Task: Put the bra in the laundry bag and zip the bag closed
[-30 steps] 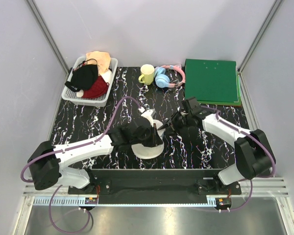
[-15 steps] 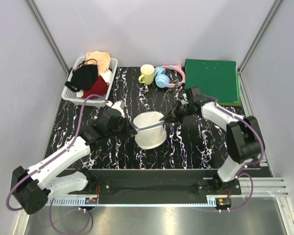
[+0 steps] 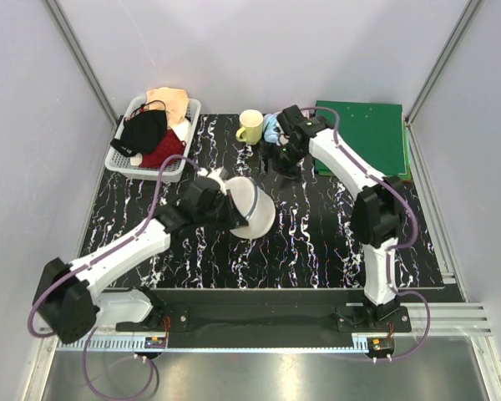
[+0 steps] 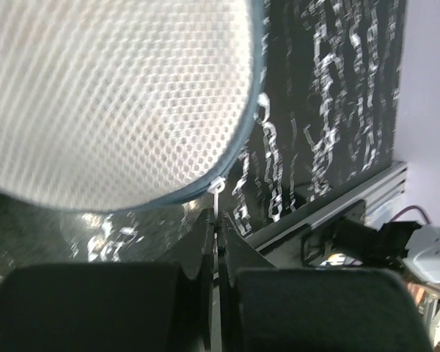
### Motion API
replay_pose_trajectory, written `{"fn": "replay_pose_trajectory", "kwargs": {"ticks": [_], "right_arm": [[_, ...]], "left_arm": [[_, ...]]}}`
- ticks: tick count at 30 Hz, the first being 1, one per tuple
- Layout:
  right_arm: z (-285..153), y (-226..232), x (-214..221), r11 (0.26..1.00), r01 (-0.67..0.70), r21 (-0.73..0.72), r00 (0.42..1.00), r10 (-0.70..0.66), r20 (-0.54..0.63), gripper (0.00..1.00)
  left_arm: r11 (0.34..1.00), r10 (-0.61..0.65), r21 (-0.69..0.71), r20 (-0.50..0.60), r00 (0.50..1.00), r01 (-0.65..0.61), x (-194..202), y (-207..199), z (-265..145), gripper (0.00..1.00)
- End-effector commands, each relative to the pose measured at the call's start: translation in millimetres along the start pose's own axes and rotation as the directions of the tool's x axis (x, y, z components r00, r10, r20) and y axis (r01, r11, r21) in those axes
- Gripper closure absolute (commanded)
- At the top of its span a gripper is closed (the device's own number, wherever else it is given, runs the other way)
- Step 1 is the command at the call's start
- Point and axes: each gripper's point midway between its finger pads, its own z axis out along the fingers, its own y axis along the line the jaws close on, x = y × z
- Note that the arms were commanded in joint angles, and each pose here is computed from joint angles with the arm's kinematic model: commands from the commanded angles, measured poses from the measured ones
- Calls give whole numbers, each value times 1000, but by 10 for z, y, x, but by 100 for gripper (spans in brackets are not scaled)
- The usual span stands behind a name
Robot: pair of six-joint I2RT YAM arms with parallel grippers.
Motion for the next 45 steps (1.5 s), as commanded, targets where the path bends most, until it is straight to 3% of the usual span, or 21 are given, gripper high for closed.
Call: {"fn": "replay_pose_trajectory", "kwargs": {"ticks": [1,4,5,8,12,16,19,20,23,24,26,28,31,35,37,38,39,41,42,43,45], "right_arm": [[-580,-426,344,978,-27,206,997,10,80,12],[-536,-204,652,991,-133,-1,989,133,65,9],[-521,53,607,983,-116,-144,988,129,84,9],[-417,264,661,945,-169,-280,973,206,108,9],[-250,358,678,924,-217,-313,965,252,76,13],[-74,370,676,900,-273,-340,954,299,25,25],[-7,325,673,896,-295,-332,948,319,20,51],[-9,326,671,896,-292,-333,949,316,18,72],[-49,267,644,891,-291,-349,951,310,1,97],[-61,227,654,894,-276,-354,956,294,-3,100],[-168,137,605,879,-271,-392,958,285,-24,100],[-256,70,594,870,-221,-441,974,224,-45,100],[-342,85,652,835,-180,-519,983,136,-122,100],[-348,128,632,840,-102,-532,991,38,-130,100],[-251,79,627,863,-125,-489,985,49,-164,95],[-284,197,549,869,-54,-492,992,-12,-129,92],[-134,95,609,913,-88,-398,983,14,-186,88],[-170,171,416,955,37,-295,992,-71,-105,72],[-12,-56,475,994,34,-107,990,-48,-135,66],[-12,-126,423,998,55,-22,992,-57,-116,52],[-114,-266,302,985,99,141,994,-90,-68,42]], "left_arm": [[989,17,145,62,998,-26,-291,-520,6,100],[987,40,154,48,998,-47,-267,-561,25,100],[987,39,154,41,998,-45,-247,-554,28,100],[985,42,165,29,999,-46,-207,-588,19,100],[983,46,178,20,999,-49,-180,-633,8,100],[982,43,181,25,999,-47,-185,-658,-15,100],[986,41,162,47,998,-48,-221,-625,-51,100],[989,40,141,46,998,-46,-204,-574,-78,100],[1000,-6,10,32,999,6,-144,-173,-65,100],[999,-47,-12,21,999,48,-131,-65,-74,100],[986,-102,-134,-22,995,98,-47,376,-96,100],[968,-108,-226,11,994,108,-101,678,-155,100],[959,-71,-274,38,997,79,-147,900,-227,100],[968,-34,-246,20,999,38,-196,815,-251,100],[985,-24,-170,5,1000,24,-210,580,-237,100],[988,-26,-151,6,1000,27,-211,491,-234,100],[994,-1,-112,-1,1000,1,-194,303,-232,100],[997,-26,-72,2,1000,26,-186,116,-194,100],[999,-28,-42,-10,1000,28,-133,-3,-178,100],[999,-44,-5,4,999,44,-157,-104,-145,100],[993,-118,30,2,993,118,-130,-223,-96,100]]}}
